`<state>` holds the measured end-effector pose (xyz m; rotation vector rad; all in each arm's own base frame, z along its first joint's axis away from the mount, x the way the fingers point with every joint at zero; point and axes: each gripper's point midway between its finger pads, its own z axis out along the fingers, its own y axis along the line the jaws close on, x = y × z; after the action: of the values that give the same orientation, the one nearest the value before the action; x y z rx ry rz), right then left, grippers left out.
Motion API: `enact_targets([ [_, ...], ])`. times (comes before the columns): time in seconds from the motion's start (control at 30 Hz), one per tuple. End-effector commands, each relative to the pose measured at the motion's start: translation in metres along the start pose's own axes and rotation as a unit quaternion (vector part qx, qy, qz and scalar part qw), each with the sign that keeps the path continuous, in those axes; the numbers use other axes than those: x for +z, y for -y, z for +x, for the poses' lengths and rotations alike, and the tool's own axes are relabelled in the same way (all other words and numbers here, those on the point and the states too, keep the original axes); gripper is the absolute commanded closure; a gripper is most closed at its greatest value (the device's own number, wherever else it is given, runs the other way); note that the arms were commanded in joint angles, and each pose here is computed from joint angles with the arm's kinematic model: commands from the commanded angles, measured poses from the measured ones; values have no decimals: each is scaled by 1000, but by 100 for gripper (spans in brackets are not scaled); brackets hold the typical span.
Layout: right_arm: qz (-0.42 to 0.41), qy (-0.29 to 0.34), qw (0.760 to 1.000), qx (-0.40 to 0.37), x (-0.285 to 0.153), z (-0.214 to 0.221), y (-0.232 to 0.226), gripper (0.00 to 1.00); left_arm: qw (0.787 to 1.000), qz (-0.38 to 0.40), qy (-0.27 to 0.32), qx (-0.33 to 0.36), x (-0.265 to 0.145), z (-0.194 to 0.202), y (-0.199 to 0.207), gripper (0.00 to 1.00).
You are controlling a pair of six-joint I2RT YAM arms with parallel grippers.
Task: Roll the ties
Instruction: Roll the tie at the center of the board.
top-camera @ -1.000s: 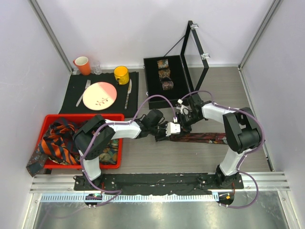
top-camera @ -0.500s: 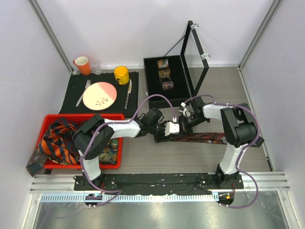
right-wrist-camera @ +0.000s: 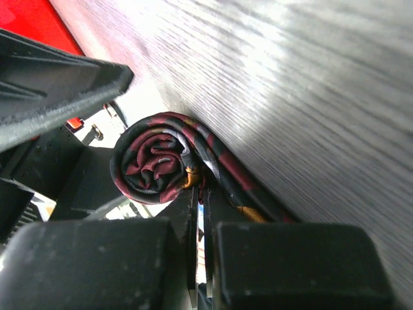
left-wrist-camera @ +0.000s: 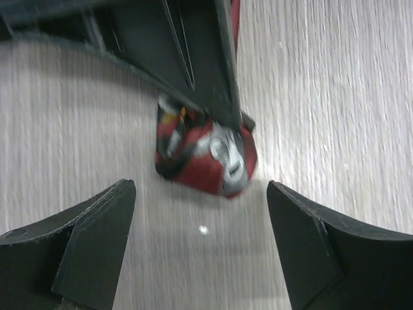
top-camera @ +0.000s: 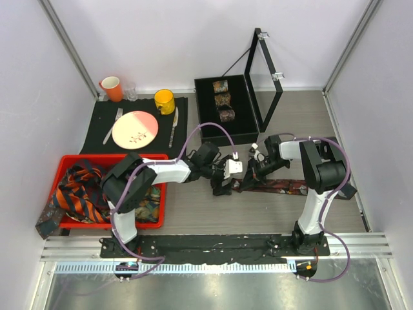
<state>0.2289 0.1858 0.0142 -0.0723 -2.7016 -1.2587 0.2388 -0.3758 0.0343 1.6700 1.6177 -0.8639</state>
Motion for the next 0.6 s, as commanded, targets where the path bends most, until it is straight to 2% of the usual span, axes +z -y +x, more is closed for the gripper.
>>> enact_targets([
  [0.0, 133, 38, 990, -11, 3, -25, 64, 99, 998, 7, 53, 30, 14, -34, -9, 14],
  [0.17, 125, 34, 991, -14, 2, -24, 61, 99, 997, 9, 33, 62, 19, -38, -8, 15],
  [0.43, 116, 27, 993, -19, 0, -22, 55, 99, 990, 21, -54, 129, 8, -16, -9, 16],
  [0.57, 111, 27, 993, -19, 0, -22, 54, 99, 985, 49, -60, 153, 12, -18, -5, 20],
])
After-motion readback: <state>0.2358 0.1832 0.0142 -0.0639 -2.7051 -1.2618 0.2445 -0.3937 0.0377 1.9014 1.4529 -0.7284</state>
